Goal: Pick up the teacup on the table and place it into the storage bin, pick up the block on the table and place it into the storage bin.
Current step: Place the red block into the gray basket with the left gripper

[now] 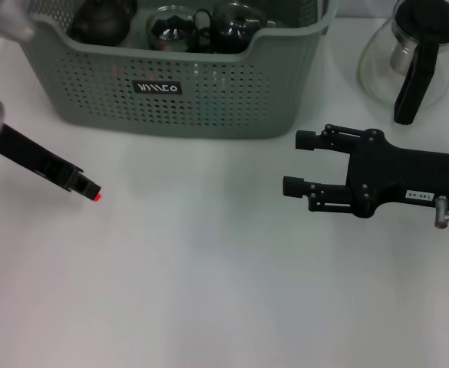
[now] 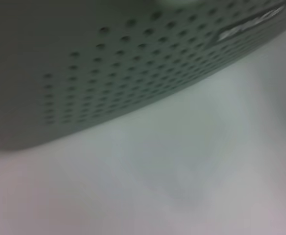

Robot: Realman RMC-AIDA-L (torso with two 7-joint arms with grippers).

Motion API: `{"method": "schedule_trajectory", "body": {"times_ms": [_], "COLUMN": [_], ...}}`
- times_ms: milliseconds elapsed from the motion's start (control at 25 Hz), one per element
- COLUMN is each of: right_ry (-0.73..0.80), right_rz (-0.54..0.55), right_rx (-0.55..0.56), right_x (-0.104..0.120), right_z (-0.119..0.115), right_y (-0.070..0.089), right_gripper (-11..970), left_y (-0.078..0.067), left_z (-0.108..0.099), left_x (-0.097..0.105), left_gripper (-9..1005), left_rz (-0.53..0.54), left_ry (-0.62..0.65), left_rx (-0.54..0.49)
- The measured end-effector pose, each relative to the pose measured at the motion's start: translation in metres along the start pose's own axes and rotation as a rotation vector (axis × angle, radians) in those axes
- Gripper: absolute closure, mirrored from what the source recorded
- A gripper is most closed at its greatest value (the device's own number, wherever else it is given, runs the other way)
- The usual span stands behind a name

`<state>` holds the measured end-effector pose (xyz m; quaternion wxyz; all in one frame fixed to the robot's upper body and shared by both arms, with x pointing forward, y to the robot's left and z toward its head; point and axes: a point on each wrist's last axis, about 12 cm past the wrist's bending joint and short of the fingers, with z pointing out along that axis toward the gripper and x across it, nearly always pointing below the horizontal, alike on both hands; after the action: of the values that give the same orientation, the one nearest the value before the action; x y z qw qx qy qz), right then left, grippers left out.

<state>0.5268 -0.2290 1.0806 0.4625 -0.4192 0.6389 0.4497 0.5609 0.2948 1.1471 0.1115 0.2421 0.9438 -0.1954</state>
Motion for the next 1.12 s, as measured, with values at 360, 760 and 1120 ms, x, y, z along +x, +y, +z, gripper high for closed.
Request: {"method": "schedule_trajectory", "body": {"times_ms": [360, 760, 1120], "right_ry": [-0.013, -0.016, -0.01], "right_rz": [0.015, 0.016, 0.01], "right_rx": [-0.008, -0.013, -0.012], "right_x": [-0.003, -0.004, -0.003], "right_z": [0.0, 0.002, 0.004], "right_y": [0.001, 0.0, 0.0], "right_gripper": [141, 141, 142], "left_y": [0.008, 0.013, 0.021], "left_z": [-0.029, -0.066, -0.057], "left_x": [0.025, -0.021, -0.103], "left_gripper": [759, 740, 722], "left_rz": [-0.017, -0.122, -0.176], "left_ry": [-0.327, -0.869, -0.684], "left_rx": [0.607, 0.838, 0.386]}}
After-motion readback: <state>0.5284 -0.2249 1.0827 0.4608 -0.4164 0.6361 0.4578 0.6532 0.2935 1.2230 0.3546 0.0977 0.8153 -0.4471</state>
